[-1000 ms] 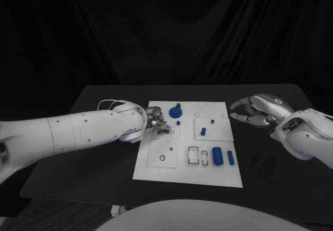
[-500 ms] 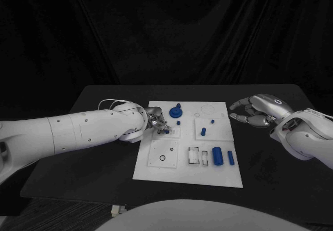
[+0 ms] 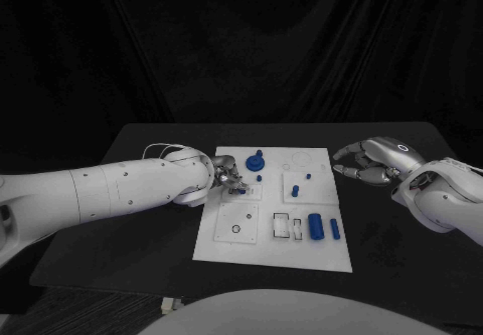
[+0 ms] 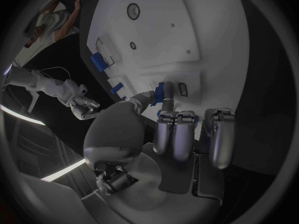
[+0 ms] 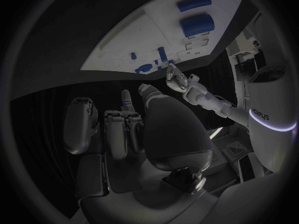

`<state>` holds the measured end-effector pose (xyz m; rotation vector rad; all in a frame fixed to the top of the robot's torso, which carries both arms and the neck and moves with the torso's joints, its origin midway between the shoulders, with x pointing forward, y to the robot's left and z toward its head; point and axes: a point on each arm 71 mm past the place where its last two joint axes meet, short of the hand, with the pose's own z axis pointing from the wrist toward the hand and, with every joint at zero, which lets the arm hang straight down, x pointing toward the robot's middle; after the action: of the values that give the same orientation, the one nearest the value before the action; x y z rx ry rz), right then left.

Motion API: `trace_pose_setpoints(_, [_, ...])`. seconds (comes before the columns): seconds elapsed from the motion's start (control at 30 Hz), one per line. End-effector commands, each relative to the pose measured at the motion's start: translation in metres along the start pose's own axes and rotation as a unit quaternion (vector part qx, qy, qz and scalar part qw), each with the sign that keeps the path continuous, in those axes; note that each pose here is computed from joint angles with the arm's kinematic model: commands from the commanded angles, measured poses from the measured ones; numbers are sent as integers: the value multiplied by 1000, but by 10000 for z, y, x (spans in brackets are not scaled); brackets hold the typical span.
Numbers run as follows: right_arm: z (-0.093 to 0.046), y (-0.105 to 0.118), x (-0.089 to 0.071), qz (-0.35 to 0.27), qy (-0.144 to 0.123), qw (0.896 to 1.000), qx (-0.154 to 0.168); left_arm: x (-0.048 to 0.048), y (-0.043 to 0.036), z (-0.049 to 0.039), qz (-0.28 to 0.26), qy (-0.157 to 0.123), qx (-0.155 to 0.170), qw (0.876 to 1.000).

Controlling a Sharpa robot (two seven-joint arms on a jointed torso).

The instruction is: Assemble the parts on the task board

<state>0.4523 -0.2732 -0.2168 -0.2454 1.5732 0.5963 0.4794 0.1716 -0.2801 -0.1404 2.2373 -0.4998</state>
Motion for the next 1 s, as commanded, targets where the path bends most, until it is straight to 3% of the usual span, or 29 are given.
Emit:
trace_pose_setpoints(0.03, [-4,-13,14,0,4,1000,9,122,36,16,7,31,-12,999])
trace_pose_setpoints(1.0, [-16,-17,28,1,5,1000,10,118,69,34,9,36,-21,999])
